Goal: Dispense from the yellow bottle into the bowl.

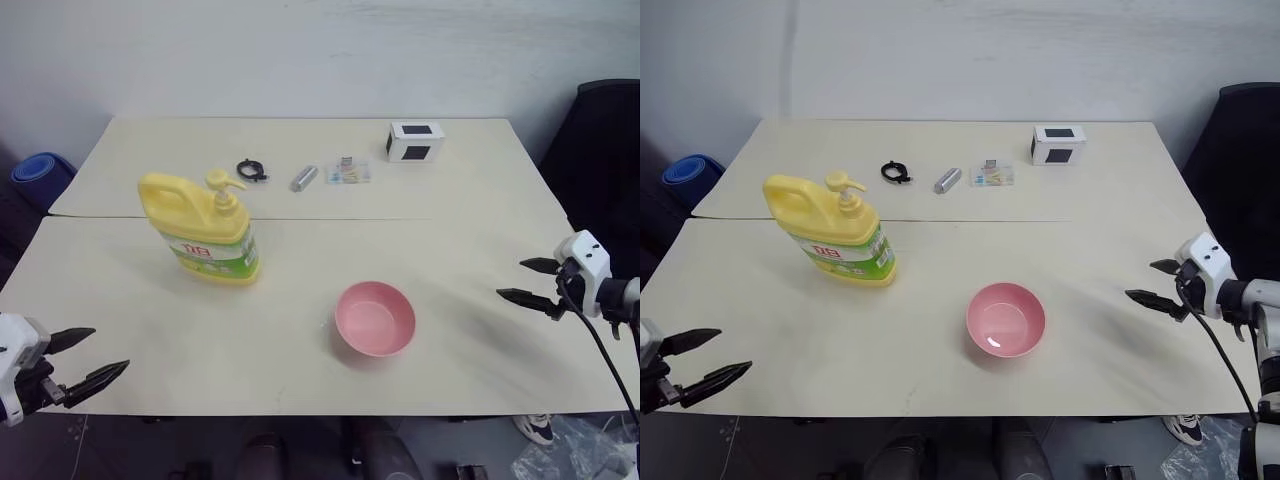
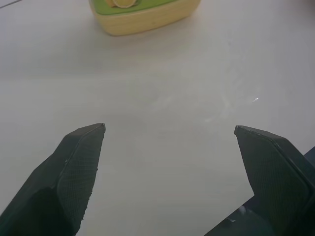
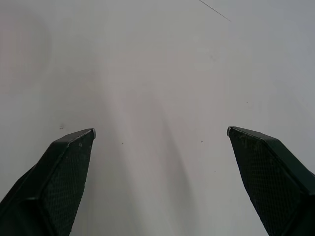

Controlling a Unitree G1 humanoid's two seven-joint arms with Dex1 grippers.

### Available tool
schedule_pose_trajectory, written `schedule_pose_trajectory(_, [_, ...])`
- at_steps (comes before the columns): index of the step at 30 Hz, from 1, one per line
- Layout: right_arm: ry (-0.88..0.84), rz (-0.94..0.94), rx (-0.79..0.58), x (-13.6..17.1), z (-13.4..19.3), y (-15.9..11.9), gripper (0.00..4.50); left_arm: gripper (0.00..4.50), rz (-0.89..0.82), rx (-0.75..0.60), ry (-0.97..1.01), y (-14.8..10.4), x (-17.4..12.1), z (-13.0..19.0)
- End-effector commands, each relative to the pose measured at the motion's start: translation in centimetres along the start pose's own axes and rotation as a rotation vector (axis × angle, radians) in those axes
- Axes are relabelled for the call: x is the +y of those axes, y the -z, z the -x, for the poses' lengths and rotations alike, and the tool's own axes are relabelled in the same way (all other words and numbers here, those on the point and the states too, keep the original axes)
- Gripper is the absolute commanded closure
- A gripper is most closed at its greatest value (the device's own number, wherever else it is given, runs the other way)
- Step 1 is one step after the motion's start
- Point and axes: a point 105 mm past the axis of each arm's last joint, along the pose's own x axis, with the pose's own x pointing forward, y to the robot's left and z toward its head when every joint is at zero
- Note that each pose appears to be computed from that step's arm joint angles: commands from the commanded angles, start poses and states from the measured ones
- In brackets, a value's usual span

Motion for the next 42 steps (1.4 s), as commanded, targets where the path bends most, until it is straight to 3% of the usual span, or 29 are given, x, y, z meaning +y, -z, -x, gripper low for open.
schedule_pose_trajectory(1, [0.025,0.047,-0.021,-0.7,1.1,-1.3,0.02,0.00,-0.050,-0.021,-0.004,-0.9,-0.1,0.4])
schedule_pose_trajectory(8, [-0.024,0.053,-0.024,-0.1,0.8,-1.8,0.02,0.00,-0.032,-0.046,-0.010,-1.0,-0.3,-0.2])
schedule_pose_trajectory(13, [-0.111,0.025,-0.025,1.2,1.0,-2.8,0.02,0.00,0.014,-0.085,0.071,-2.5,-1.0,-0.6])
schedule_pose_trajectory(17, [-0.205,0.104,-0.052,3.4,0.8,-5.4,0.02,0.00,-0.061,-0.087,0.182,-4.9,-2.4,-1.3])
schedule_pose_trajectory(22, [-0.430,0.226,-0.132,9.9,0.1,-10.4,0.02,0.00,-0.139,-0.188,0.376,-10.5,-5.9,-2.2])
schedule_pose_trajectory(25, [-0.553,0.282,-0.130,13.8,-0.2,-11.6,0.02,0.00,-0.161,-0.203,0.543,-12.7,-8.4,-1.9])
schedule_pose_trajectory(27, [-0.654,0.355,-0.100,17.2,-0.9,-11.4,0.02,0.00,-0.201,-0.162,0.690,-13.3,-10.7,-1.7])
schedule_pose_trajectory(31, [-0.748,0.425,-0.087,21.0,-2.2,-11.4,0.02,0.00,-0.276,-0.081,0.849,-13.2,-13.1,-1.6])
schedule_pose_trajectory(34, [-0.791,0.447,-0.101,23.3,-3.5,-11.3,0.61,0.00,-0.300,-0.076,0.908,-13.4,-13.7,-1.9])
schedule_pose_trajectory(39, [-0.786,0.520,-0.054,24.6,-5.0,-9.7,2.29,0.00,-0.330,-0.087,0.937,-14.1,-14.1,-2.7])
schedule_pose_trajectory(42, [-0.736,0.544,-0.028,24.3,-6.0,-8.7,2.29,0.00,-0.340,-0.091,0.948,-14.3,-14.4,-2.9])
